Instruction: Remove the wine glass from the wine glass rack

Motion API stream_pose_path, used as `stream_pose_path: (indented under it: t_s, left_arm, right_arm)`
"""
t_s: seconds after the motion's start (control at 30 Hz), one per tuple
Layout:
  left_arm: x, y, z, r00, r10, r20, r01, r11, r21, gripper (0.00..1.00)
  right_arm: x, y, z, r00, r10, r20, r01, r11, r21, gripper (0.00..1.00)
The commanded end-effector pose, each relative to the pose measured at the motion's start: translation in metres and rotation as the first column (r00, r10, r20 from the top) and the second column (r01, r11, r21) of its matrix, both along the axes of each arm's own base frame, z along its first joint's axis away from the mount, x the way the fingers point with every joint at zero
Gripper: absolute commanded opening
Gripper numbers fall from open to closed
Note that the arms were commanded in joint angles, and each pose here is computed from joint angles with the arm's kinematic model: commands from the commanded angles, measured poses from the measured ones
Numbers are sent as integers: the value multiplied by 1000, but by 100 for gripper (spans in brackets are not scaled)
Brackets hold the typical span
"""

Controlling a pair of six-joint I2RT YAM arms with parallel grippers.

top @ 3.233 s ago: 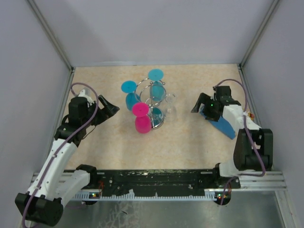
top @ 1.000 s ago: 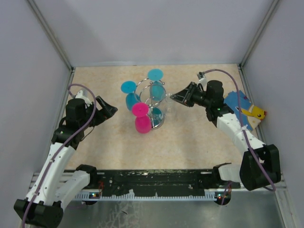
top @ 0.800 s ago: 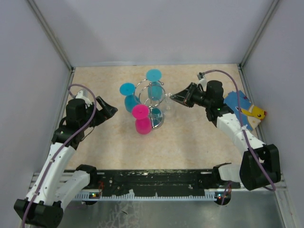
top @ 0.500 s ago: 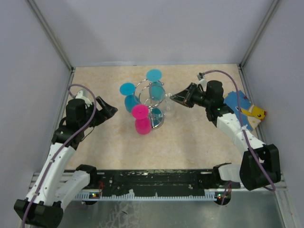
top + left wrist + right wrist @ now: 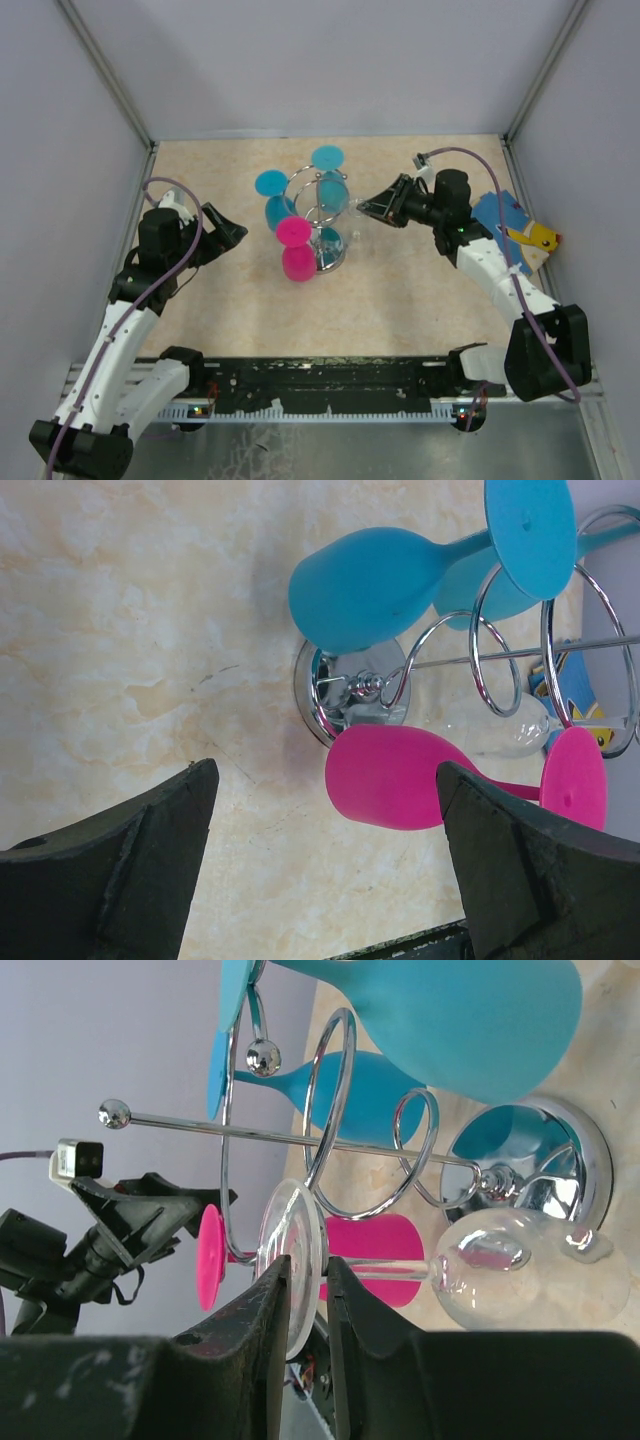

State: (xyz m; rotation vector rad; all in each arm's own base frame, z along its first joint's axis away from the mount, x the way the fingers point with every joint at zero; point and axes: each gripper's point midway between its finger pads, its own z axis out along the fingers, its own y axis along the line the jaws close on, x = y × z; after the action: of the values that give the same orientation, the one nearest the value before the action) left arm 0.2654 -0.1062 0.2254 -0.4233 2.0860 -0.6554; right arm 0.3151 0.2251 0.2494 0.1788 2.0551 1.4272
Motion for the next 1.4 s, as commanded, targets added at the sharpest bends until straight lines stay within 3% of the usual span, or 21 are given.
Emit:
stream_pose_path:
  t_s: [0.0,0.43,0.5,0.63,1.13,1.37]
  left_arm:
    - [-1,1,1,1000,-2,13,2,1000,4,96]
    - [-2,1,-1,1000,-2,7,2,1000,5,96]
    - [-1,1,-1,1000,-1,6,1,1000,5,96]
    - [-1,2,-1,1000,0,6,0,1000,8,96]
    - [-1,1,-4,1000,-5,-1,5,1000,11,95]
    - [-1,4,-3,1000,1,7,-1,1000,29,96]
  right_arm:
    - [-9,1,41,993,33,116,-37,999,29,21]
    - [-13,-10,38,994,9,113,-10,1000,15,24]
    - [-12,-10,36,994,8,107,-10,1000,12,22]
    - [-12,-12,30,995,9,102,-10,1000,6,0]
    - [-28,-45,34,993,-34,116,37,999,-22,0]
    - [-28,-63,34,988,-79,136,95,989,-115,0]
